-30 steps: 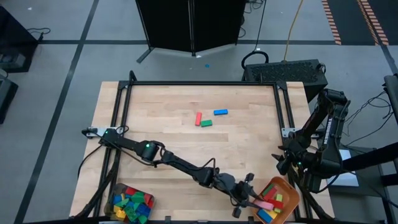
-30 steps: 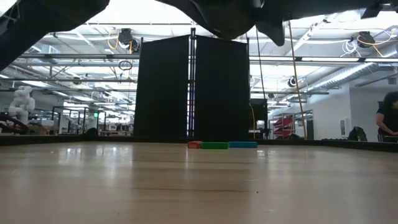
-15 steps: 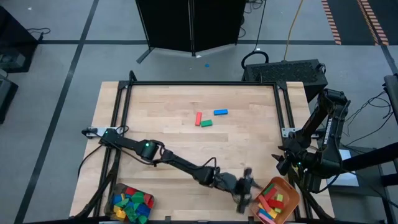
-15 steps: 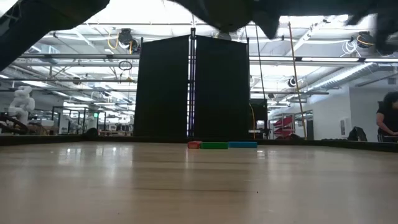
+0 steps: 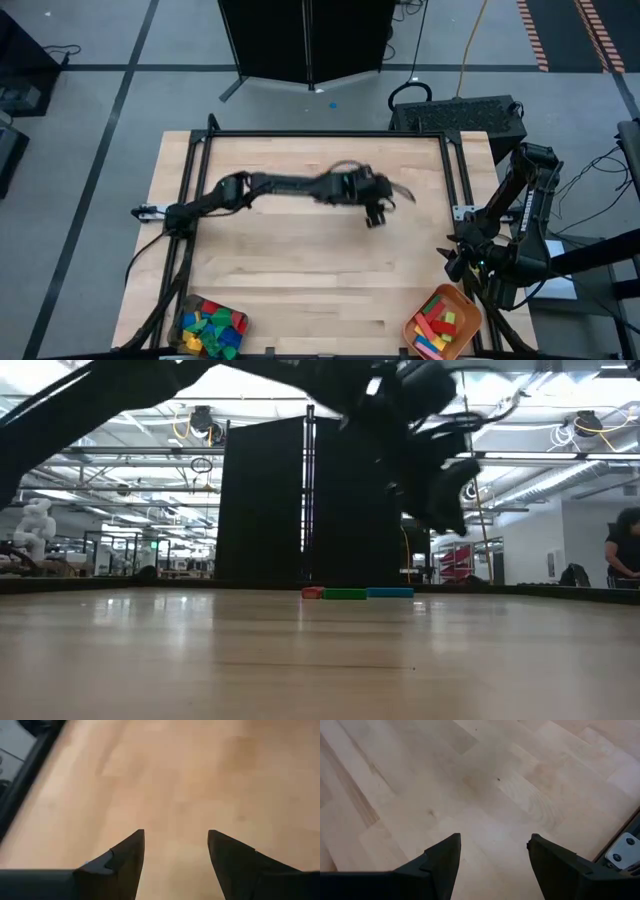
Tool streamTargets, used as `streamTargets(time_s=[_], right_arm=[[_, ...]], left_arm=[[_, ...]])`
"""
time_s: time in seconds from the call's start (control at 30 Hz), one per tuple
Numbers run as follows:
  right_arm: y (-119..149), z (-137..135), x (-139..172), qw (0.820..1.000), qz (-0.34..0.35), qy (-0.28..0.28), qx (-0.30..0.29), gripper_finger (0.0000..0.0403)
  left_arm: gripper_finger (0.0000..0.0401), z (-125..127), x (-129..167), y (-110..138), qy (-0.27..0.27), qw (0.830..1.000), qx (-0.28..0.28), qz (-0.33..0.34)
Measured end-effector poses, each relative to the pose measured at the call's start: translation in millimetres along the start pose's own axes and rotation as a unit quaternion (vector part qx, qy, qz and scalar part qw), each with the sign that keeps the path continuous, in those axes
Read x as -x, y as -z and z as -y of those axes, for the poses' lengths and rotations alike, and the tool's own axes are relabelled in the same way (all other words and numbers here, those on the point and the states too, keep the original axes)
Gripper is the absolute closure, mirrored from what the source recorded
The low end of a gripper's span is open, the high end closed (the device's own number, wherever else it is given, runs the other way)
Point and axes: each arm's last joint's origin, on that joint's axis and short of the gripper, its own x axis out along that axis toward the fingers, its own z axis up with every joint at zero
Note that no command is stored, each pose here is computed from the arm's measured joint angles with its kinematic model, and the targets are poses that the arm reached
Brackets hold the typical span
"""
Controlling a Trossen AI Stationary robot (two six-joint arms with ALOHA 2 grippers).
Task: Sort blocks by size
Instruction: Put the blue rectangular block into the orange bin
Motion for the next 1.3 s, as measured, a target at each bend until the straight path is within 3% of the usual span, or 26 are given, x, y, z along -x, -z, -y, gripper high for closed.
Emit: streamTargets(time_s=[0.2, 0.33, 0.43, 0.77, 0.9, 1.03, 1.17, 1.3], right_arm=[[0.2, 0.0, 0.1, 1.000, -0.001, 0.000, 0.004, 0.0179], [0.3, 0.1, 0.1, 1.000, -0.001, 0.000, 0.013, 0.0179], [0.2, 0.2, 0.2, 1.000, -0.001, 0.001, 0.016, 0.0179], [-0.4, 1.1, 0.2, 1.000, 0.001, 0.005, 0.021, 0.0179], [-0.3, 1.1, 0.2, 1.000, 0.001, 0.005, 0.021, 0.0179], [-0.3, 1.0, 0.2, 1.000, 0.001, 0.004, 0.017, 0.0179], [-0.2, 0.9, 0.2, 1.000, 0.001, 0.004, 0.009, 0.0179], [-0.3, 1.0, 0.2, 1.000, 0.001, 0.004, 0.008, 0.0179]], left_arm=[[0.0185, -57.7, -10.6, 15.5, -0.013, 1.000, 0.001, -0.022], [0.0185, -88.8, -15.8, 22.2, 0.035, 0.998, 0.030, -0.031], [0.0185, -99.7, -19.7, 30.6, 0.041, 0.996, 0.046, -0.059], [0.0185, -96.5, -42.5, 72.1, 0.034, 0.990, 0.032, -0.133], [0.0185, -97.3, -47.0, 79.5, -0.004, 0.990, 0.035, -0.135], [0.0186, -97.2, -50.0, 81.4, -0.006, 0.991, 0.044, -0.122], [0.0218, -93.2, -50.1, 79.1, 0.053, 0.988, 0.093, -0.110], [0.0264, -64.1, -47.1, 73.0, 0.155, 0.979, 0.092, -0.096]])
